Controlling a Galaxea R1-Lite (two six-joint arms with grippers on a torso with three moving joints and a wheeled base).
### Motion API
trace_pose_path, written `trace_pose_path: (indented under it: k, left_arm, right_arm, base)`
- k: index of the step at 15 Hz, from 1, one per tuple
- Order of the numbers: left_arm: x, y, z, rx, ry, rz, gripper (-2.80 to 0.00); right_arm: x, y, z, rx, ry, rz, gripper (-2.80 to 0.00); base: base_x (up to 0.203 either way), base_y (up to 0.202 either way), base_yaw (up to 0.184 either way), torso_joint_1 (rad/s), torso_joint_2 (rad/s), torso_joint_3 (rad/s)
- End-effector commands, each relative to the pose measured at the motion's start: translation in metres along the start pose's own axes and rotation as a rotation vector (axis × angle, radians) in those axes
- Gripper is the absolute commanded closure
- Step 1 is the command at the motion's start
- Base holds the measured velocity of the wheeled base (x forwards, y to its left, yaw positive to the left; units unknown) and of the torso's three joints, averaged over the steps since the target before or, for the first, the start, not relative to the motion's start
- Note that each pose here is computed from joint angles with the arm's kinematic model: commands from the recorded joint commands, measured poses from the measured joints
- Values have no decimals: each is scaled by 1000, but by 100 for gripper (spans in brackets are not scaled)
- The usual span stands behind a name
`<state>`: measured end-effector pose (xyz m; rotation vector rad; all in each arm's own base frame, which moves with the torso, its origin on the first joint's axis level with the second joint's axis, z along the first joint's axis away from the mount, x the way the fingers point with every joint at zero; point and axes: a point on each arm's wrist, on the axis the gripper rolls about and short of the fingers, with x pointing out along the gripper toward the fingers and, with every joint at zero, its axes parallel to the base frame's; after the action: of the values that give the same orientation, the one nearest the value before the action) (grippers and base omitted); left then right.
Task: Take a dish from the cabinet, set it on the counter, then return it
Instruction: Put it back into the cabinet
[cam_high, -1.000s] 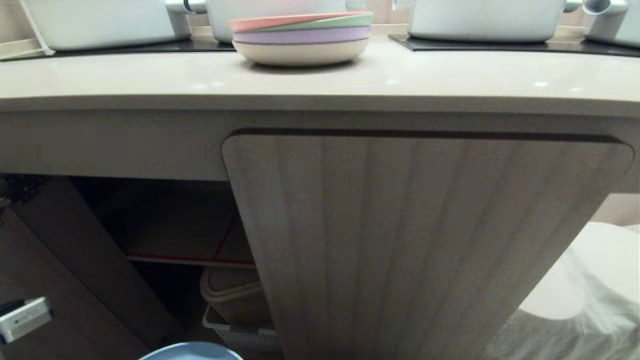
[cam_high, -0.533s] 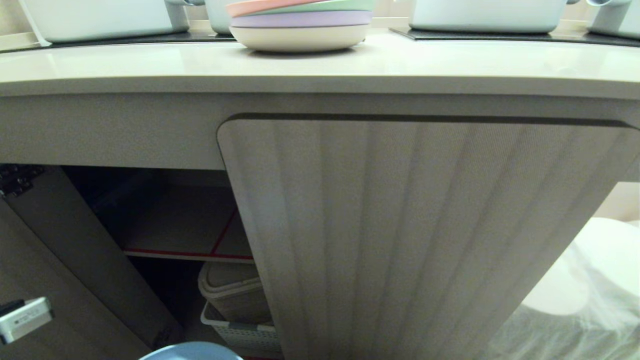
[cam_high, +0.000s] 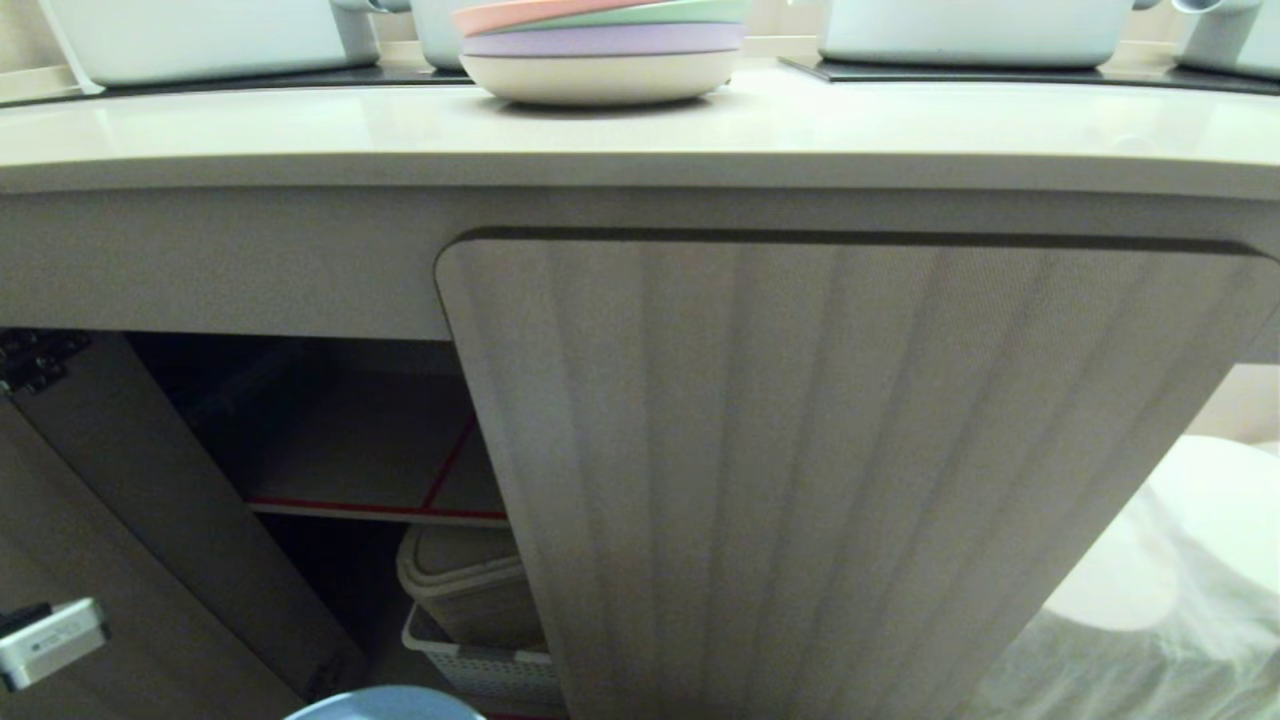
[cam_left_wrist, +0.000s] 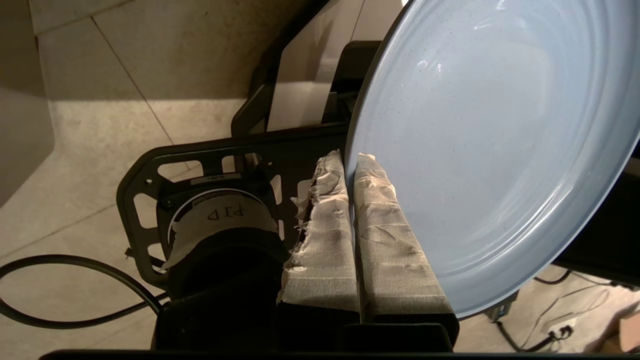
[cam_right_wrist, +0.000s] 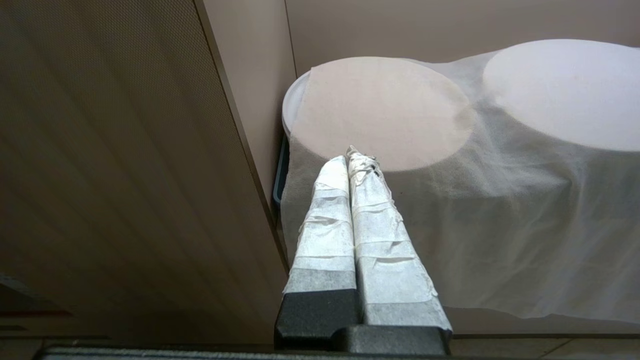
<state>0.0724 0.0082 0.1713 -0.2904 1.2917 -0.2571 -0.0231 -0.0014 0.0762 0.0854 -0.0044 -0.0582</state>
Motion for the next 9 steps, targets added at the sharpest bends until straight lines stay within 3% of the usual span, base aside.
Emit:
trace_pose_path:
  k: [1, 5, 9]
  left_arm:
    - [0, 0, 1, -31, 7, 1, 0]
    - [-1, 1, 3, -101, -5, 7, 0]
    - [1, 3, 12, -139, -75, 17, 0]
  right_arm:
    - [0, 0, 0, 0, 0, 0, 0]
    - [0, 0, 0, 0, 0, 0, 0]
    - [0, 0, 0, 0, 0, 0, 0]
  base:
    - [0, 0, 0, 0, 0, 0]
    - [0, 0, 0, 0, 0, 0]
    - [0, 0, 0, 0, 0, 0]
